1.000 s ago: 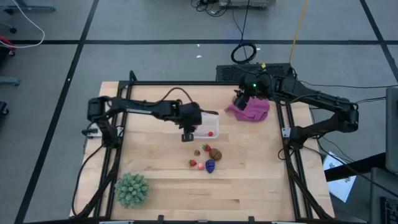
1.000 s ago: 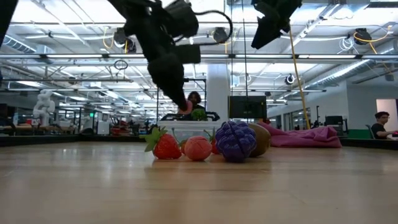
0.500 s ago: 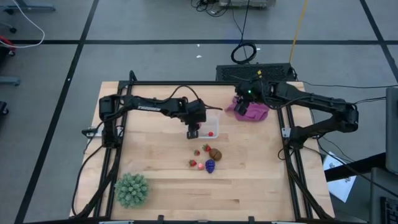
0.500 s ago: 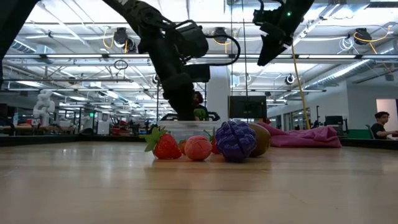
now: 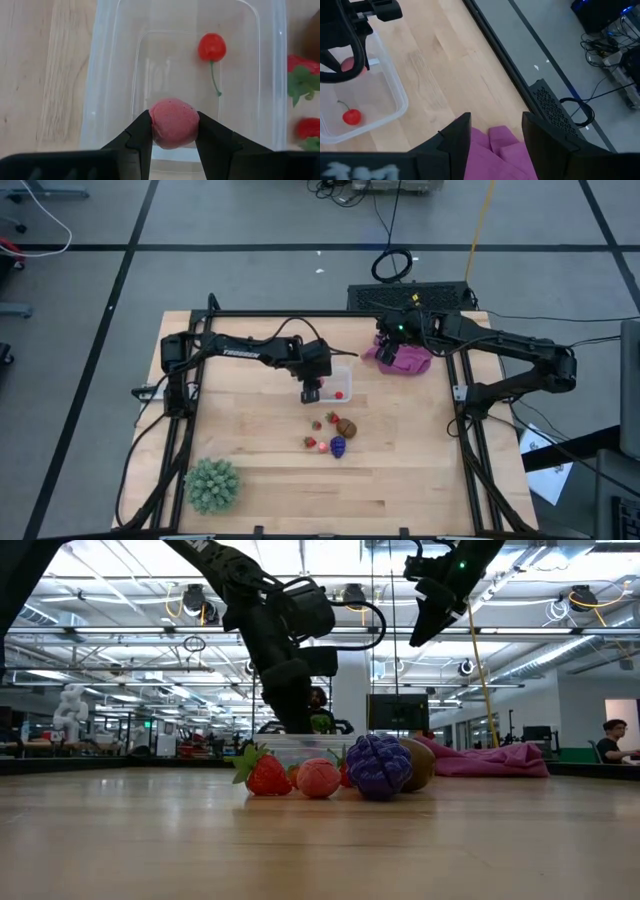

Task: Pick and placing Produce into tupperware
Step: Put the left peach into the transparent bin

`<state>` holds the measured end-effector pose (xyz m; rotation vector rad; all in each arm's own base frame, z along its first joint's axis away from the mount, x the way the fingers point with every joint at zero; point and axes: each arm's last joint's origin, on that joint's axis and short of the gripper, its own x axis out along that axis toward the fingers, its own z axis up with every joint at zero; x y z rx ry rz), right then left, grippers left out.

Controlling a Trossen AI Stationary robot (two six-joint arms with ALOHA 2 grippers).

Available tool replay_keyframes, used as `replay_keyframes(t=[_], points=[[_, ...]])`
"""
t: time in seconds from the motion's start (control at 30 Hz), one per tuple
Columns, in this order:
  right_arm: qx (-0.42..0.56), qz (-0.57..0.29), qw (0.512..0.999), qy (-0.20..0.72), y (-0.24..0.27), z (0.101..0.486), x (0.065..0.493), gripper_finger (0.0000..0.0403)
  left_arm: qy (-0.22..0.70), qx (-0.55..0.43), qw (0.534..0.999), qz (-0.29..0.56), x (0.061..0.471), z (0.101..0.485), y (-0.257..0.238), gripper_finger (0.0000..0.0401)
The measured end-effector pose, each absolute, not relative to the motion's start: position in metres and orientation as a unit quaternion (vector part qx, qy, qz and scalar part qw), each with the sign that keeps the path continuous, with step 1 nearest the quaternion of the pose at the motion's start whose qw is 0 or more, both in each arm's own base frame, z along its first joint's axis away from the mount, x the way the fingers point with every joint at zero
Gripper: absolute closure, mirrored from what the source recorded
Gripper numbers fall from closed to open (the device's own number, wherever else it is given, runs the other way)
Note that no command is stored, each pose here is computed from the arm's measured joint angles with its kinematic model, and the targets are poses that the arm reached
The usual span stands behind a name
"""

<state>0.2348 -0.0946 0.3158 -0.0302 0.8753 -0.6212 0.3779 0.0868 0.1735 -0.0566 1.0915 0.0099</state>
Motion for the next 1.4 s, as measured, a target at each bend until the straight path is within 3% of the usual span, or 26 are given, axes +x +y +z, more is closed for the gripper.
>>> replay_keyframes(t=[1.4], points=[[-0.004,-0.274,0.869,0.413,-0.093,0.316,0.236,0.0234,0.533,-0.036,0.845,0.02,0.382,0.156,0.086,0.0276]])
